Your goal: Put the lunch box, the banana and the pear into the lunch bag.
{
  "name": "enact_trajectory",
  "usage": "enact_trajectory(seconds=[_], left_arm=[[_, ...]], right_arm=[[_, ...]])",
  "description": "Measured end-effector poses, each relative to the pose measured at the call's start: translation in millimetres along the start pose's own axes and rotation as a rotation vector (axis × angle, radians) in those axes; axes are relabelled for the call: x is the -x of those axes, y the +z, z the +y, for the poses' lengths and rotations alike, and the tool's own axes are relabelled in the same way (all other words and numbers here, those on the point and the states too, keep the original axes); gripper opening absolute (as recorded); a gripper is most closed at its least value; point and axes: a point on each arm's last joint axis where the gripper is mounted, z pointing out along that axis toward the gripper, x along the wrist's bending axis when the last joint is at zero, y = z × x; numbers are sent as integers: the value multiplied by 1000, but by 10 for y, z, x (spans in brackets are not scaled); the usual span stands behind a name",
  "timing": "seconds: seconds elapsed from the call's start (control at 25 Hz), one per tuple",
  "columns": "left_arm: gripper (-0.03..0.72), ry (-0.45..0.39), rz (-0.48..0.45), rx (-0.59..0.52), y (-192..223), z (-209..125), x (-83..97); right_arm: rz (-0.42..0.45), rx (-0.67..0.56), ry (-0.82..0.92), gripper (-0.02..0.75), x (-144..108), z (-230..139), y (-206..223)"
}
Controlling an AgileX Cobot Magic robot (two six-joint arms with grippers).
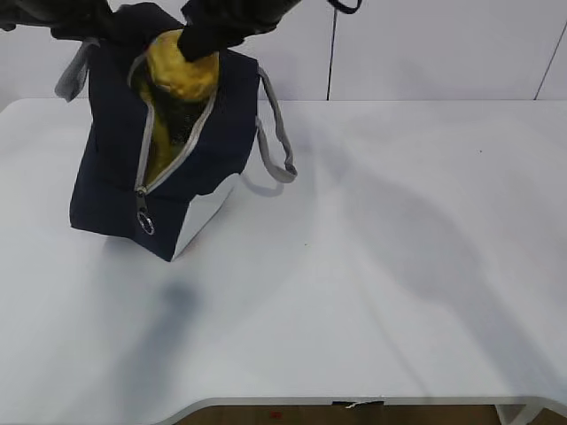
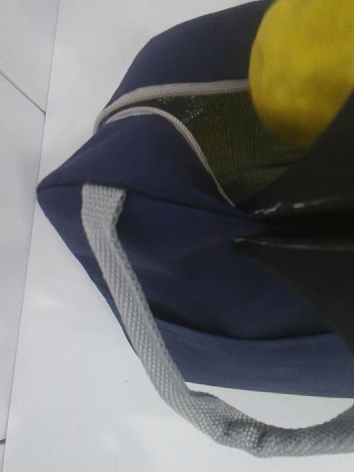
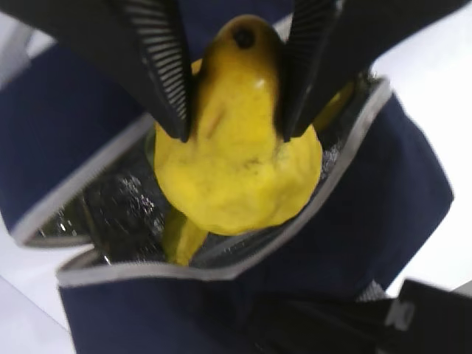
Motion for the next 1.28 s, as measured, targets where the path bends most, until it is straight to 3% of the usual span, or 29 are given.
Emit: enact_trajectory(seconds=[0.16, 0.36, 0.44, 0.56, 0.76, 0.88, 1.08, 1.28], left_arm=[[-6, -9, -7, -2, 0, -1, 7], [-6, -9, -11, -8, 0, -8, 10], [-6, -7, -13, -9, 0, -8, 12], [-6, 7, -14, -12, -2, -11, 13], [-6, 59, 27, -14, -10, -10, -23], [-6, 108, 70, -18, -13, -11, -63], [-6, 171, 126, -27, -18, -11, -114], [-6, 182, 139, -34, -20, -16, -126]], right_arm=[[22, 5, -22, 338, 40, -95, 274], [32, -4, -19, 565, 80, -177, 432], [32, 0, -18, 596, 79, -166, 423], [-3, -20, 19, 583, 101, -116, 321], [-162, -68, 115, 529, 188, 20, -128], [-203, -76, 180, 511, 235, 40, -344], [-222, -101, 276, 481, 307, -12, -413], [-167, -110, 339, 447, 278, -71, -323]])
